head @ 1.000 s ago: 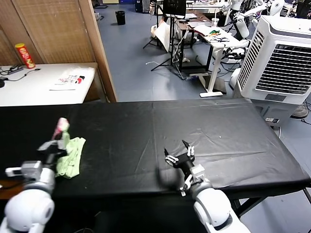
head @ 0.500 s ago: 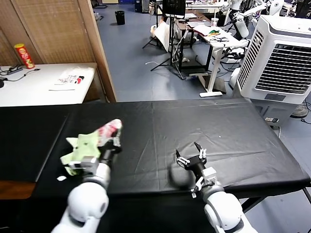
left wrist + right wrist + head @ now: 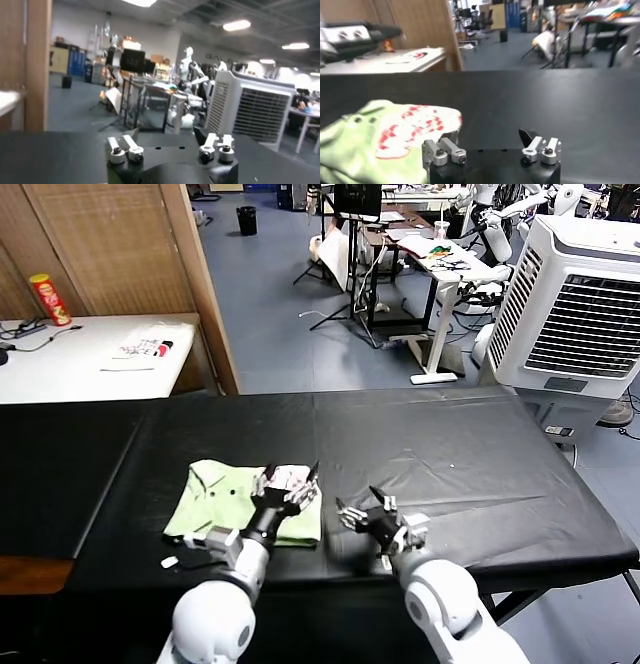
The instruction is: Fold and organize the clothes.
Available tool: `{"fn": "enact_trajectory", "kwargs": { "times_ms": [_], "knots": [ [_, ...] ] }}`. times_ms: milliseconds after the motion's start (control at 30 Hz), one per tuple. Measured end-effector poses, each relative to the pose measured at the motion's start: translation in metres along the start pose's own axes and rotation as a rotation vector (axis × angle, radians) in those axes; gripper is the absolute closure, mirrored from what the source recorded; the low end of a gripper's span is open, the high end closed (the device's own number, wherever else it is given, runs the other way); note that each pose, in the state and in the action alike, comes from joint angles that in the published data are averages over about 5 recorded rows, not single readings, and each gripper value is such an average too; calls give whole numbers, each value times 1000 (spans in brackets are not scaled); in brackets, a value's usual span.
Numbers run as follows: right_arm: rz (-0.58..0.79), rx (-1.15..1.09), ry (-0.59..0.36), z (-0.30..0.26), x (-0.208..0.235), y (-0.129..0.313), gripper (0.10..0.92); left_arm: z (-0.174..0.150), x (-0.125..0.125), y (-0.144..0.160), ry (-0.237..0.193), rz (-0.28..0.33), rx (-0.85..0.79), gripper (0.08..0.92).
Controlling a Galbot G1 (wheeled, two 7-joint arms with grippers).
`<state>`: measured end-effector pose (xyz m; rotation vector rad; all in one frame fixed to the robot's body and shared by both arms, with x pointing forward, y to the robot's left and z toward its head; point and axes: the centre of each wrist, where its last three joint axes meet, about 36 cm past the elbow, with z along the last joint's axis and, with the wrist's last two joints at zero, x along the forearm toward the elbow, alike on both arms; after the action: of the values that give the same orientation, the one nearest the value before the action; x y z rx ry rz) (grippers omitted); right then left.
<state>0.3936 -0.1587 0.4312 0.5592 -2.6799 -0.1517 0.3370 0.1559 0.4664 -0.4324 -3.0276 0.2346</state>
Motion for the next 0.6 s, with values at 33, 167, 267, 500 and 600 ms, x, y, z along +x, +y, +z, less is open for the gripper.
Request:
{"fn": "enact_trajectory", "kwargs": {
  "times_ms": [33, 167, 267, 500, 600],
  "knots": [
    [-15, -18, 4, -1, -6, 3, 224, -1, 2, 3, -5, -10, -5, 213],
    [-55, -84, 22, -5, -38, 11, 224, -2, 11, 17, -19, -62, -27, 202],
    [-61, -141, 41, -10, -62, 13, 224, -2, 19, 28, -24, -102, -37, 201],
    [-87, -250, 71, -13, -97, 15, 226, 3, 37, 45, -20, -185, -49, 201],
    [-99, -288, 82, -13, -104, 13, 276, 5, 42, 48, -20, -209, -49, 201]
  ]
}}
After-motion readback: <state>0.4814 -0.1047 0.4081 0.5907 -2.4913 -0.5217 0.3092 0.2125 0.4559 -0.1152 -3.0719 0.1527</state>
